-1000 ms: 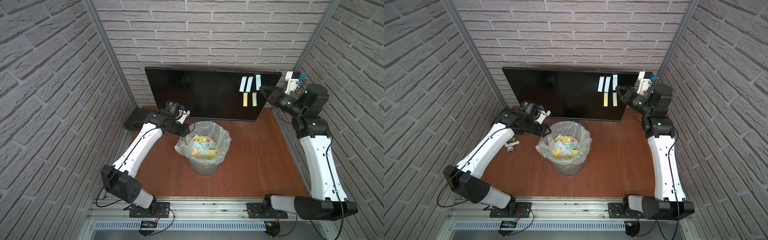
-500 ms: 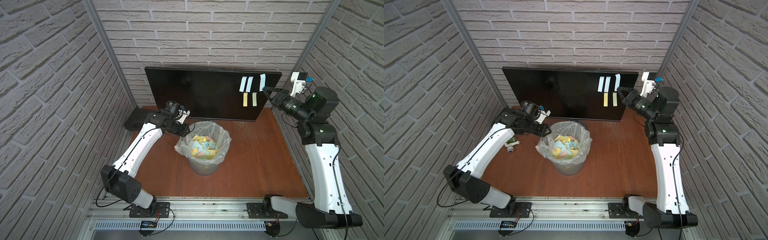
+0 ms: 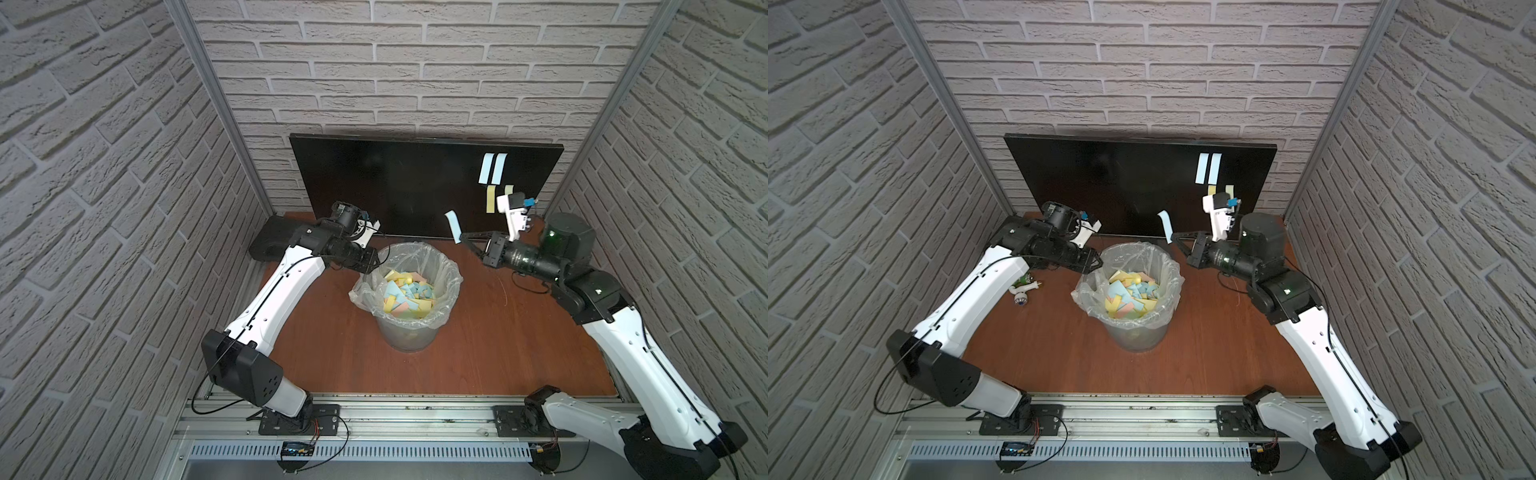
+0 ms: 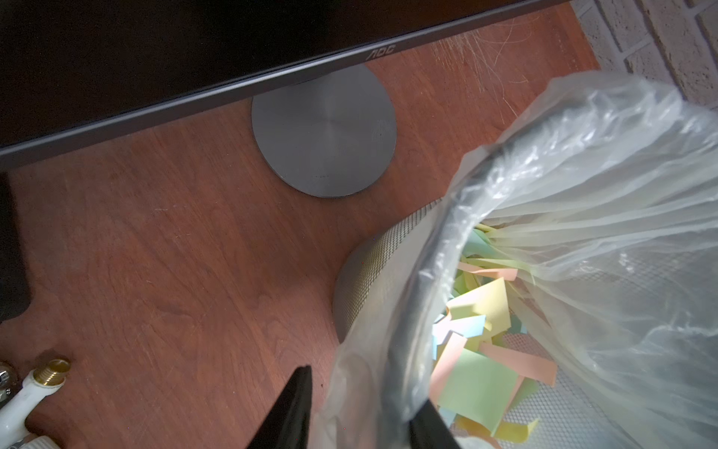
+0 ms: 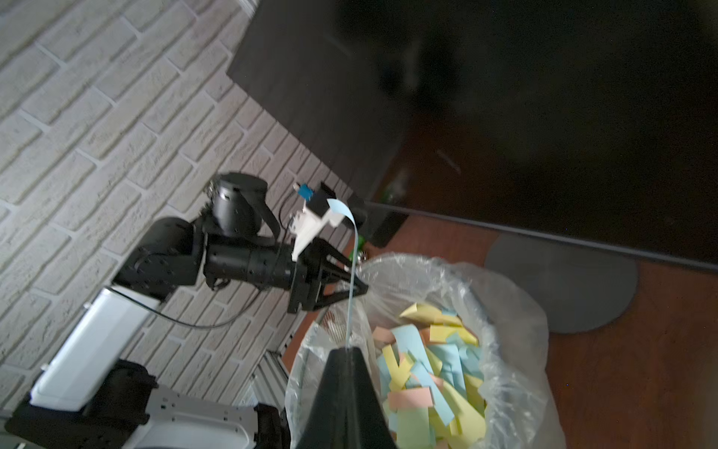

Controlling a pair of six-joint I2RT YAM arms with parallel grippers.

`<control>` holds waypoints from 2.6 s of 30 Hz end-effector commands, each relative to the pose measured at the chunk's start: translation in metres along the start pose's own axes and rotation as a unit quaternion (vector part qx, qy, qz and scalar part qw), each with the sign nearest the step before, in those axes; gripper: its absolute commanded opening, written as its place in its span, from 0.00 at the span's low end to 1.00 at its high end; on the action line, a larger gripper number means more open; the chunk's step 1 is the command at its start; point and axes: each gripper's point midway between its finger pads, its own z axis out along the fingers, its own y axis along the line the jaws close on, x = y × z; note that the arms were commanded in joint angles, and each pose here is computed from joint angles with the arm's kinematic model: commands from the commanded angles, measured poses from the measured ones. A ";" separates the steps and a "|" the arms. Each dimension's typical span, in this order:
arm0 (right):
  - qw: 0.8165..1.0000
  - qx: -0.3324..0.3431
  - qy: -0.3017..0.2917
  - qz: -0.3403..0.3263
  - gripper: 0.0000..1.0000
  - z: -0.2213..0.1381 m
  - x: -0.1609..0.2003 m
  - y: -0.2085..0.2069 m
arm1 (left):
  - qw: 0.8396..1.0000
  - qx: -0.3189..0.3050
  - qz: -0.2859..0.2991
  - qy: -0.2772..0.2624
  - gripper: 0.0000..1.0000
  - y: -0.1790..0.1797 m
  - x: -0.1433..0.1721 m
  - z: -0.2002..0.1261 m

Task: Remove the sticky note from the monitor
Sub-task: Place the sticky note in the trash bin, then tear off the sticky note from the monitor.

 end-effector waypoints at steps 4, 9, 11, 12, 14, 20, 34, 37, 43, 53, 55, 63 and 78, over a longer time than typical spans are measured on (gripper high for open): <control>0.989 0.076 0.079 -0.094 0.03 0.042 0.057 -0.016 | 1.000 -0.004 -0.001 -0.007 0.38 0.004 -0.006 -0.004; 0.970 0.121 0.139 -0.157 0.03 0.063 0.092 -0.020 | 1.000 -0.004 -0.002 -0.006 0.38 0.004 -0.006 -0.005; 0.960 0.140 0.160 -0.179 0.03 0.068 0.103 -0.023 | 1.000 -0.005 -0.002 -0.007 0.38 0.005 -0.006 -0.005; 0.956 0.149 0.170 -0.189 0.03 0.070 0.108 -0.025 | 1.000 -0.005 -0.002 -0.007 0.38 0.005 -0.006 -0.005; 0.949 0.161 0.182 -0.201 0.03 0.074 0.115 -0.026 | 1.000 -0.005 -0.002 -0.008 0.38 0.005 -0.006 -0.005; 0.940 0.172 0.199 -0.215 0.12 0.082 0.124 -0.028 | 1.000 -0.005 -0.003 -0.009 0.38 0.005 -0.006 -0.006; 0.954 0.150 0.143 -0.217 0.30 0.063 0.086 0.002 | 1.000 -0.005 -0.003 -0.010 0.38 0.005 -0.006 -0.006; 0.962 0.133 0.112 -0.208 0.33 0.049 0.064 0.016 | 1.000 -0.005 -0.002 -0.009 0.38 0.006 -0.006 -0.005; 0.985 0.086 0.050 -0.140 0.37 0.015 0.018 0.026 | 1.000 -0.003 -0.002 -0.009 0.38 0.005 -0.006 -0.005; 0.991 0.112 -0.063 -0.038 0.39 -0.048 -0.054 -0.011 | 1.000 -0.003 -0.002 -0.009 0.38 0.005 -0.006 -0.005; 0.989 0.115 -0.086 -0.016 0.40 -0.059 -0.070 -0.021 | 1.000 -0.003 -0.002 -0.010 0.38 0.005 -0.007 -0.005; 0.983 0.085 -0.156 0.048 0.43 -0.072 -0.134 -0.048 | 1.000 -0.002 -0.003 -0.010 0.38 0.005 -0.007 -0.006; 0.979 0.075 -0.184 0.038 0.47 -0.064 -0.189 -0.066 | 1.000 -0.003 -0.002 -0.011 0.38 0.005 -0.006 -0.005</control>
